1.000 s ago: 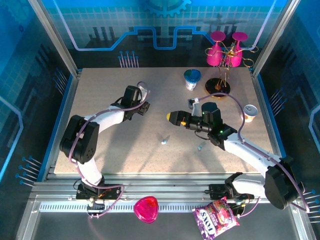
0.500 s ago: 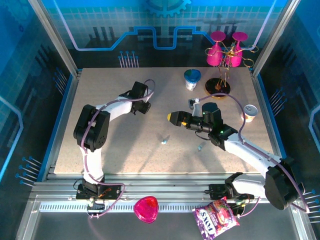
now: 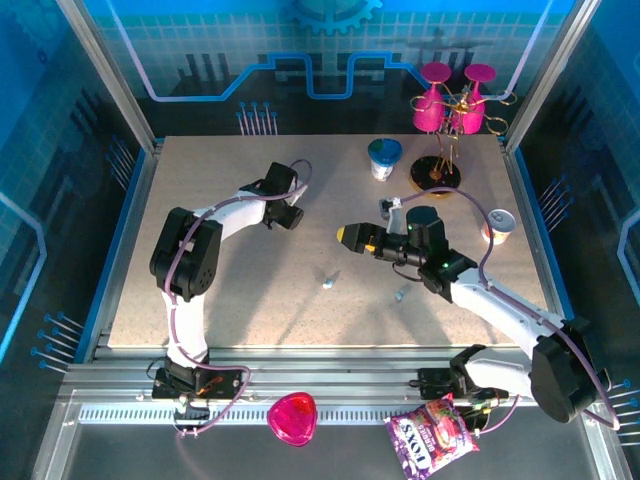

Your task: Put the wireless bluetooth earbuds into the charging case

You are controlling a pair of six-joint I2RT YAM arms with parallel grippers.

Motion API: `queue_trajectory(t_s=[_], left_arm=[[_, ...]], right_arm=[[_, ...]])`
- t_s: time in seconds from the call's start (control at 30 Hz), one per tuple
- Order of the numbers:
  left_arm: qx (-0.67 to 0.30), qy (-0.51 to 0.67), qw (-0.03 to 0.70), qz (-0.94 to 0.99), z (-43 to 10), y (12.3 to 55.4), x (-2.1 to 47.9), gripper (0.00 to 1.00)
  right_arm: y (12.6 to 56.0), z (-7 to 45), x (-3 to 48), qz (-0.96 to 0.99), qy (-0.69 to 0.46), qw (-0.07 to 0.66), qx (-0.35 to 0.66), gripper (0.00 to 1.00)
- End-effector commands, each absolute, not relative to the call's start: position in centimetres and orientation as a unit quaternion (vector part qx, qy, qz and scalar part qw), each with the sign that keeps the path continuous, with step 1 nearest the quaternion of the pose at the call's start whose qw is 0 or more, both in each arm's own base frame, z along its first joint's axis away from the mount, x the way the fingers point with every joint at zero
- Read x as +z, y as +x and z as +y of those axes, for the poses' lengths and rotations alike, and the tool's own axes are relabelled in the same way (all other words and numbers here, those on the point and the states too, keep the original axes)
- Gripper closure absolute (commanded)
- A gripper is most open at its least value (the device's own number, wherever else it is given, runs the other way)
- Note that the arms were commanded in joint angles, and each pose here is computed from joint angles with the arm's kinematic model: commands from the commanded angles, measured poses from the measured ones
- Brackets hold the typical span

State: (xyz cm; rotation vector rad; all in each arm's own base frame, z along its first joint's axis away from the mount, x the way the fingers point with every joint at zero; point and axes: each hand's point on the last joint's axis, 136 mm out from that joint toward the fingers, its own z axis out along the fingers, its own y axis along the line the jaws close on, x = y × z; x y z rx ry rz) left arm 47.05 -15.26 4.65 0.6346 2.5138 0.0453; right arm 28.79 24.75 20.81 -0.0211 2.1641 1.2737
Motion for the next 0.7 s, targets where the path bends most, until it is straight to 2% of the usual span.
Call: queue_trajectory(t_s=[0.0, 0.1, 0.33, 0.5, 0.67], left_arm=[[0.023, 0.236, 0.261, 0.936, -14.7, 46.8, 4.4, 0.45], [0.012, 0.229, 0.28, 0.932, -14.9, 46.8, 5.6, 0.4], [-0.052, 0.209, 0.36, 0.908, -16.6, 46.3, 11.0, 0.15], [-0.111, 0.205, 0.414, 0.88, -19.3, 44.8, 14.5, 0.01], [-0.164, 0.203, 0.458, 0.85, -22.0, 42.9, 16.6, 0.01]], right_arm=[[28.8, 23.9, 20.9, 0.822, -0.009, 0.322, 0.47, 0.06], [28.8, 23.1, 20.4, 0.833, -0.006, 0.328, 0.445, 0.06], [29.5, 18.0, 17.5, 0.884, 0.023, 0.353, 0.305, 0.06], [30.1, 13.6, 15.5, 0.902, 0.074, 0.359, 0.228, 0.07], [31.3, 8.9, 12.9, 0.917, 0.126, 0.352, 0.137, 0.09]])
